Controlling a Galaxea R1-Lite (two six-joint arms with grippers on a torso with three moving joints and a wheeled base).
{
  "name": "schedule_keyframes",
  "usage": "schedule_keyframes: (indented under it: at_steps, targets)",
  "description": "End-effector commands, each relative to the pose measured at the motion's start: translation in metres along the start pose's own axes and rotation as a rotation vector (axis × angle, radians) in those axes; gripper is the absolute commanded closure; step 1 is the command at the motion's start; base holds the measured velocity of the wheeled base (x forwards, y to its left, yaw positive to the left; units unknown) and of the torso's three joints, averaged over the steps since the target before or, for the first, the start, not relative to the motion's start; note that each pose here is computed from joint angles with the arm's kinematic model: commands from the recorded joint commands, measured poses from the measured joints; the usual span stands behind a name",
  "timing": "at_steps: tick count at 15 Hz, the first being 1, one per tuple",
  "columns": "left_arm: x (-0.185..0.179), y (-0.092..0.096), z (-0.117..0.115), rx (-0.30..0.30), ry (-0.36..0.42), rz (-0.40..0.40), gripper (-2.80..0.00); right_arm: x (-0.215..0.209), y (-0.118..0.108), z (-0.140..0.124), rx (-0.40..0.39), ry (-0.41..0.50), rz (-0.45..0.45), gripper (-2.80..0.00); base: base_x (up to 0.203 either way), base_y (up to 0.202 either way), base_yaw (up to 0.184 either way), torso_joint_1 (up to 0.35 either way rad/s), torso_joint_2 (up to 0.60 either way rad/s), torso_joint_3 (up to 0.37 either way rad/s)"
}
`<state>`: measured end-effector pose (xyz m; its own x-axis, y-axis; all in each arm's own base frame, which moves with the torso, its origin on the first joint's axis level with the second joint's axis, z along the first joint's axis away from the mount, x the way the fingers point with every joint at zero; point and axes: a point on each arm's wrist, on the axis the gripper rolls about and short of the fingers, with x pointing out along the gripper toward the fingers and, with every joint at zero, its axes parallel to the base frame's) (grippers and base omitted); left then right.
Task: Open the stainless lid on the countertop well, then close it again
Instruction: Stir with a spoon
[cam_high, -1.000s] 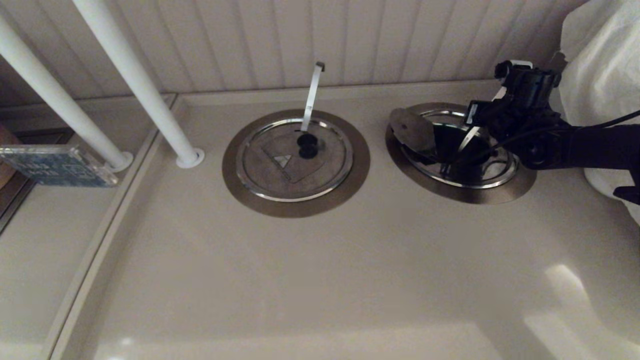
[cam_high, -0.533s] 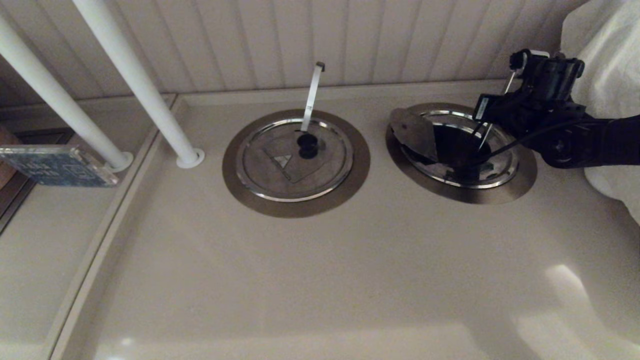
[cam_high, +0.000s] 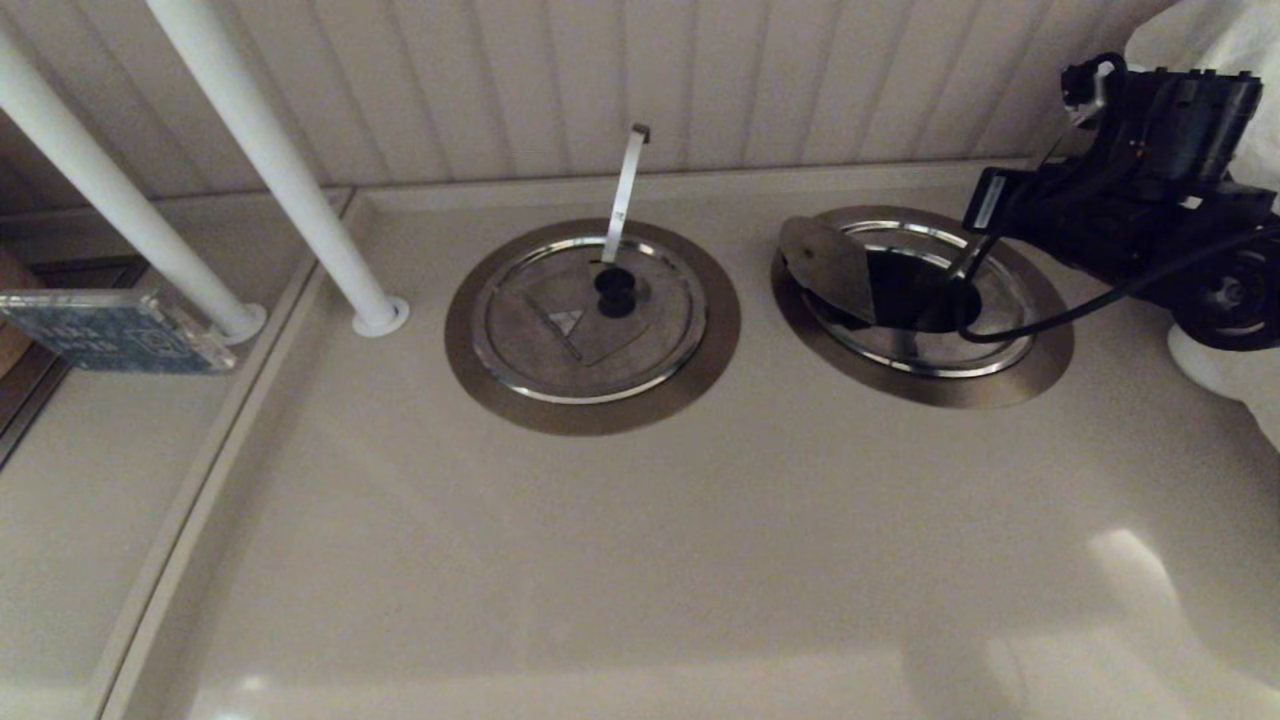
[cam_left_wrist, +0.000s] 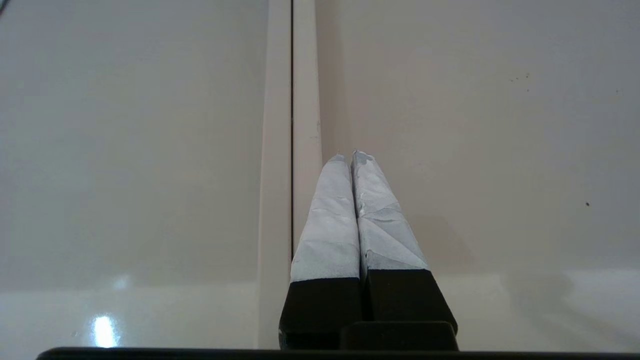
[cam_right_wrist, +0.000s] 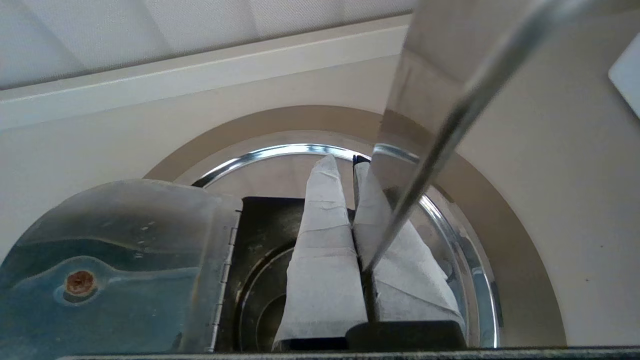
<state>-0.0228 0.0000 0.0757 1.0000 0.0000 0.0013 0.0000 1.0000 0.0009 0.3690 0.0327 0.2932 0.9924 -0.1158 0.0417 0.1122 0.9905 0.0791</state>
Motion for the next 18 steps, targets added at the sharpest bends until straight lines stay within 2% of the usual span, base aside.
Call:
schedule_keyframes:
  at_steps: [1,3,4,7,9,13,18]
  targets:
    - [0.0,0.0,0.0,0.001,-0.002,0.0,0.0,0.004,0.001,-0.003,0.013,-0.001,0.02,0.0,0.0,0.0,0.0,0.0,0.0,0.0]
    - [0.0,0.0,0.0,0.001,-0.002,0.0,0.0,0.012,0.009,-0.011,0.067,0.001,0.078,0.0,0.0,0.0,0.0,0.0,0.0,0.0]
    - [0.0,0.0,0.0,0.001,-0.002,0.0,0.0,0.011,0.01,-0.011,0.067,0.005,0.088,0.0,0.0,0.0,0.0,0.0,0.0,0.0]
    - [0.0,0.0,0.0,-0.001,-0.002,0.0,0.0,0.002,0.009,-0.009,0.058,0.014,0.117,0.0,0.0,0.0,0.0,0.0,0.0,0.0]
    - [0.0,0.0,0.0,0.001,-0.003,0.0,0.0,0.001,0.004,-0.013,0.006,0.043,0.128,0.0,0.0,0.0,0.0,0.0,0.0,0.0]
    - [0.0,0.0,0.0,0.001,-0.003,0.0,0.0,0.022,-0.007,-0.027,-0.037,0.058,0.068,0.0,0.0,0.0,0.0,0.0,0.0,0.0]
    - [0.0,0.0,0.0,0.001,-0.002,0.0,0.0,0.051,-0.013,-0.028,-0.014,-0.014,-0.063,0.0,0.0,0.0,0.0,0.0,0.0,0.0]
